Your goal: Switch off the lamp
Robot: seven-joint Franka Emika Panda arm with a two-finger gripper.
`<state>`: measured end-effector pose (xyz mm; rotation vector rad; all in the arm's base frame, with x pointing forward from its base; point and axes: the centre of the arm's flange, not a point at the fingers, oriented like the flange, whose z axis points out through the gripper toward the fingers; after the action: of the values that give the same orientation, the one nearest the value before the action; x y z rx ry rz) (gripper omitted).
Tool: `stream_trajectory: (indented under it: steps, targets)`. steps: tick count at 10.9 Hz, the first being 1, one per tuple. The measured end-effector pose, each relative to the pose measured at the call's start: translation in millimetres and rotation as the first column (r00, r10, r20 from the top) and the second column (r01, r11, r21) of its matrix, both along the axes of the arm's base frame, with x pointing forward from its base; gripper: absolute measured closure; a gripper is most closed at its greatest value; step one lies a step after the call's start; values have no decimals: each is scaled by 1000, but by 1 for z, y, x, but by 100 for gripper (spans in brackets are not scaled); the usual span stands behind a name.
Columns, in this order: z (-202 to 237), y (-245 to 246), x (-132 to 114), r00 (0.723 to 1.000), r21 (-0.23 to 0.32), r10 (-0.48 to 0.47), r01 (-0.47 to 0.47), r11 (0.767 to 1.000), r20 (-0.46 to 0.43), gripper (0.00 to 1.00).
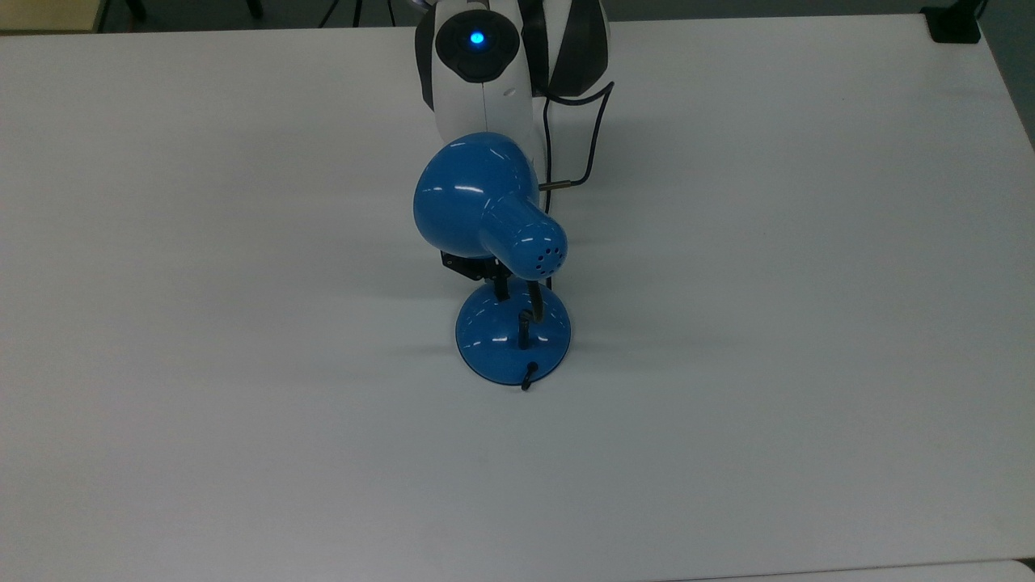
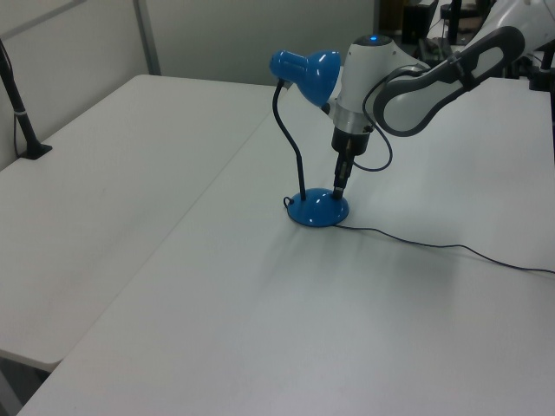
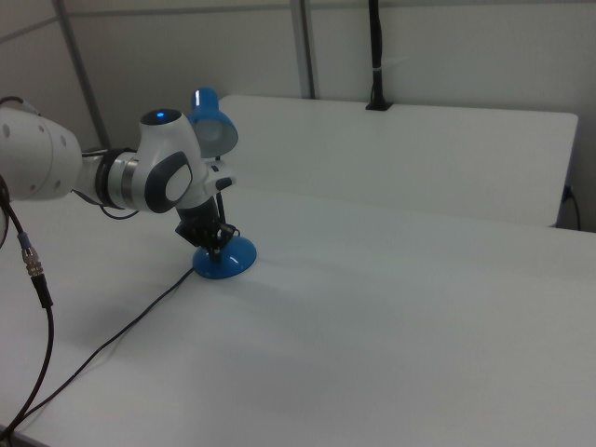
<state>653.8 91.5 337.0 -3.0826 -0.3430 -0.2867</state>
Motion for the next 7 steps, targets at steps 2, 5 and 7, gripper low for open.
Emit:
stream_trajectory:
  steps: [2,5,7]
  targets:
    - [-1,0,0,1000,0,-1,1,1000,-1,99]
    - [-1,-2,-2,1000,0,-6,6,1000,-5,99]
    - [-5,-5,-5,1000,-3,-11,11,1000,-18,99]
